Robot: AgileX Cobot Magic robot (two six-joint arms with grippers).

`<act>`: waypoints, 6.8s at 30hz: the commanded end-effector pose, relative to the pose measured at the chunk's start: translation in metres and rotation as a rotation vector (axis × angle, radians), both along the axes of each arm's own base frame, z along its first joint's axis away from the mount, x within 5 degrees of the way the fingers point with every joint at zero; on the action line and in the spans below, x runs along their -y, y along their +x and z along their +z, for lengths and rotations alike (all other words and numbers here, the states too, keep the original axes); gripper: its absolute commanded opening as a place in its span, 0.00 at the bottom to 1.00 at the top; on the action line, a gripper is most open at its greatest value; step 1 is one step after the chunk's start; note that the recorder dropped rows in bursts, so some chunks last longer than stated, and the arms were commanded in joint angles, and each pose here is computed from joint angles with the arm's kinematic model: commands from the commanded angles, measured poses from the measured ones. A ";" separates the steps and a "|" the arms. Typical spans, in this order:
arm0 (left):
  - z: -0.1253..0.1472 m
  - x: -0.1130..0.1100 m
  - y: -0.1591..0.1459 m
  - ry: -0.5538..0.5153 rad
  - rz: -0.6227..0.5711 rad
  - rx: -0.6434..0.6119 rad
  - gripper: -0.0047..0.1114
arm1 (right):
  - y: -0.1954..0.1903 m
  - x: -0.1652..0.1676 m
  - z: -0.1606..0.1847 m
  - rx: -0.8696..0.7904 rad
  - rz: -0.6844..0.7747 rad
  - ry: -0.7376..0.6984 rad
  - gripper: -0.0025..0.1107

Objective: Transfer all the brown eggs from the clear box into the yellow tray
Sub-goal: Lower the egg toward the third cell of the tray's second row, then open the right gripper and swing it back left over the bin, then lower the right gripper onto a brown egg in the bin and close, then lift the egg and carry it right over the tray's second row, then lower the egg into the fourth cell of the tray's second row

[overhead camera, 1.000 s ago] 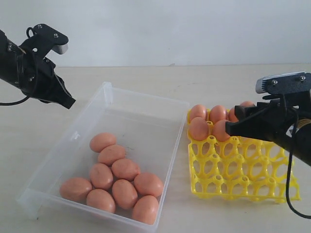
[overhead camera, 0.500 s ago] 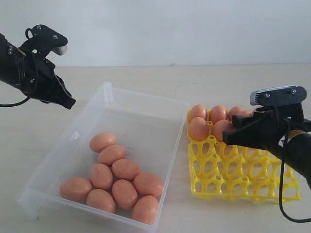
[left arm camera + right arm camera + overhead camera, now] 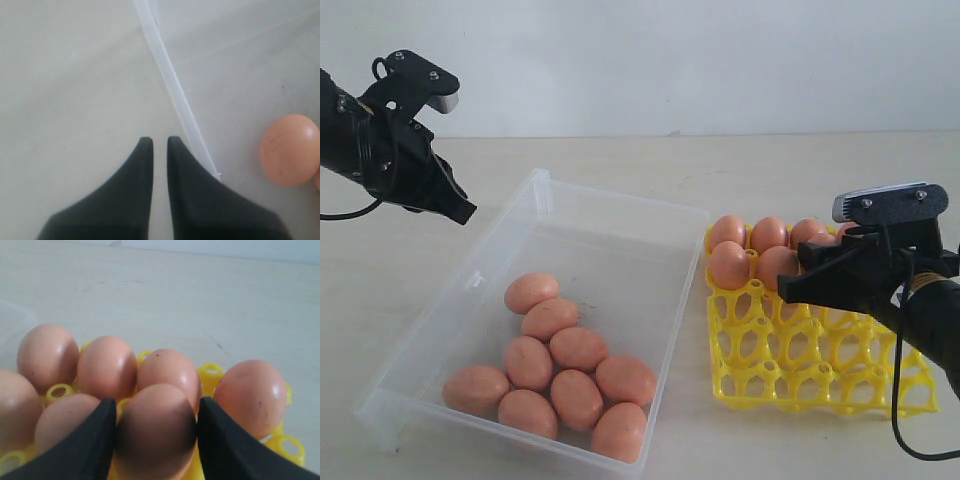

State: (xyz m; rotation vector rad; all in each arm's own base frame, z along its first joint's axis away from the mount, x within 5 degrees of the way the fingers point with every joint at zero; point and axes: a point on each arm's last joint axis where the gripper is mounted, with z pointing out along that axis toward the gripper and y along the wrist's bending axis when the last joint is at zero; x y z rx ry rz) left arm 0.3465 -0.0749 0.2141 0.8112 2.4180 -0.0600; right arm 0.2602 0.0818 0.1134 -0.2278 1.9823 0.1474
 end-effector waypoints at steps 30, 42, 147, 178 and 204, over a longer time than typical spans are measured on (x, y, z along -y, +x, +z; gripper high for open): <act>0.002 0.000 -0.001 -0.012 0.009 -0.002 0.11 | -0.012 0.000 0.055 0.079 0.043 0.038 0.57; 0.002 0.000 -0.001 -0.012 0.010 0.003 0.11 | -0.019 -0.088 0.139 -0.188 0.361 -0.176 0.57; 0.000 0.000 -0.004 0.000 -0.008 -0.029 0.11 | -0.021 0.023 0.008 0.186 -0.116 0.067 0.02; 0.000 0.000 -0.004 0.000 -0.007 -0.025 0.11 | -0.001 0.022 -0.004 0.170 -0.166 0.021 0.02; 0.000 0.000 -0.004 -0.002 -0.004 -0.026 0.11 | -0.003 0.025 -0.010 0.100 -0.202 0.014 0.11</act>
